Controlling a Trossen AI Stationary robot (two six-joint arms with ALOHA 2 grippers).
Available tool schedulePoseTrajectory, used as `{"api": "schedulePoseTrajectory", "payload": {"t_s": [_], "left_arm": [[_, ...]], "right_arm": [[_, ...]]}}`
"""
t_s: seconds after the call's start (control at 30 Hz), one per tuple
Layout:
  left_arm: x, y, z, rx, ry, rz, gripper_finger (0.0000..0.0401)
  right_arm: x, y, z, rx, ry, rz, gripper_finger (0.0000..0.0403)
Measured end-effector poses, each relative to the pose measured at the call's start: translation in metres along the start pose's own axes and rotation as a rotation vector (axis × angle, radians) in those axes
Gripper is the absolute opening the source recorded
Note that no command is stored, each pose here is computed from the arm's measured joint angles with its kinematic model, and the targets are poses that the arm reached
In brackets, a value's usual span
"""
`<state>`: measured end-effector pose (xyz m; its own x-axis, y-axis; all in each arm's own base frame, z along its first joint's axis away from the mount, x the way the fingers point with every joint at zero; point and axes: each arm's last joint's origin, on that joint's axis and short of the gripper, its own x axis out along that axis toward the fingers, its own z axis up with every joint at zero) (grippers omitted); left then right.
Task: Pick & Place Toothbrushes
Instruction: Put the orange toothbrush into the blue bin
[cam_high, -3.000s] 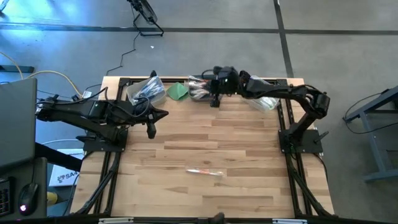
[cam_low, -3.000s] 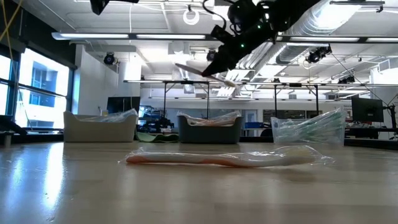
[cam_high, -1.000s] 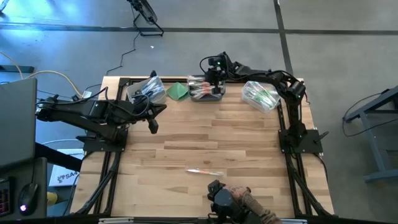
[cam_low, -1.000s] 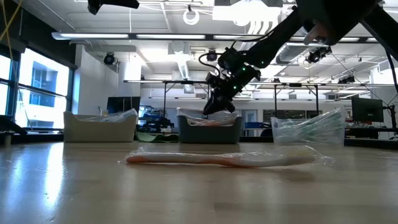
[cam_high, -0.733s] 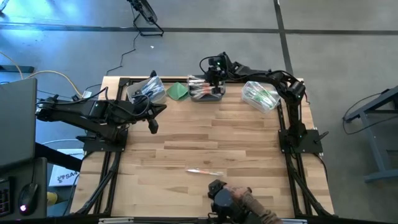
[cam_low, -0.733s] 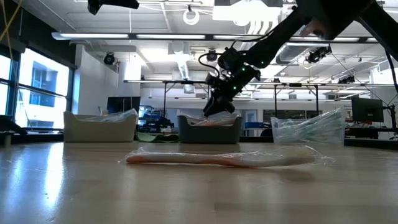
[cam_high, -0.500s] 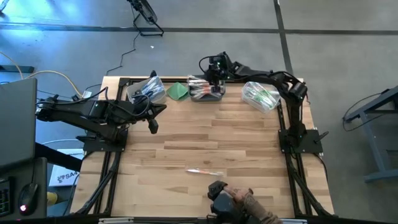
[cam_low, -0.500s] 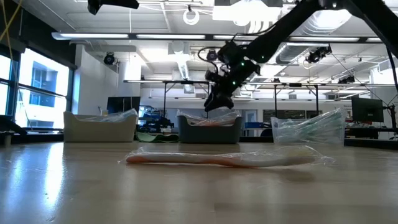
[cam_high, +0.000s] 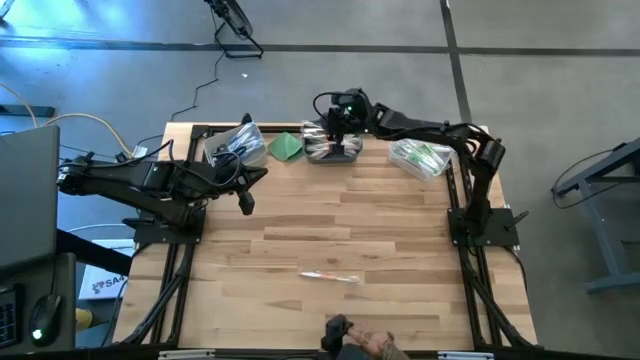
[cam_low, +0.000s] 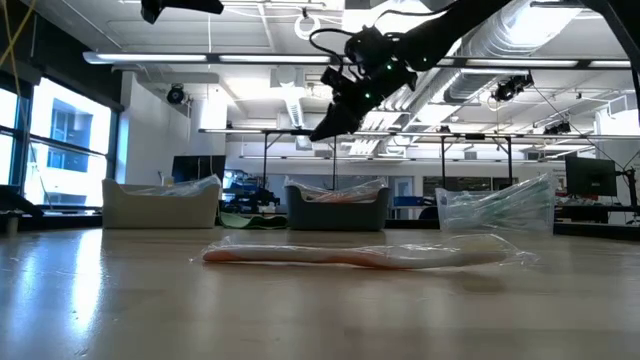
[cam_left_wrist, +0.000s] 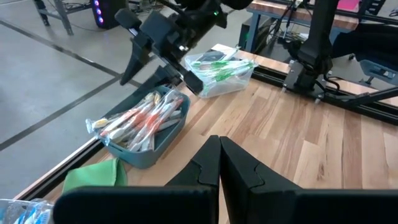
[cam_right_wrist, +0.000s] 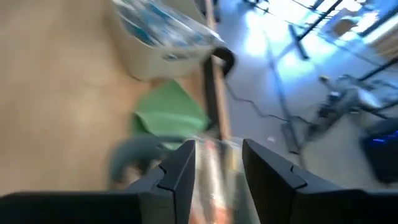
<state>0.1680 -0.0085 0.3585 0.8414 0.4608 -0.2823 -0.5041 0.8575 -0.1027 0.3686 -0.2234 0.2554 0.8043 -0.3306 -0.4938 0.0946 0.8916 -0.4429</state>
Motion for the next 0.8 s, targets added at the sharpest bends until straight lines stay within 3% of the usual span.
{"api": "schedulePoseTrajectory", "payload": {"t_s": [0.27,0.5,0.8], "left_arm": [[0.0,0.0,0.0,-0.001,0.004,-0.013,0.0],[0.0,-0.001,0.0,0.0,0.011,-0.034,0.0],[0.0,-0.001,0.0,0.001,0.011,-0.035,0.0]], "right_arm": [[0.003,0.03,0.019,0.166,-0.077,0.179,0.0105],[0.004,0.054,0.033,0.308,-0.089,0.259,0.0082],[0.004,0.089,0.049,0.277,-0.082,0.355,0.0063]]}}
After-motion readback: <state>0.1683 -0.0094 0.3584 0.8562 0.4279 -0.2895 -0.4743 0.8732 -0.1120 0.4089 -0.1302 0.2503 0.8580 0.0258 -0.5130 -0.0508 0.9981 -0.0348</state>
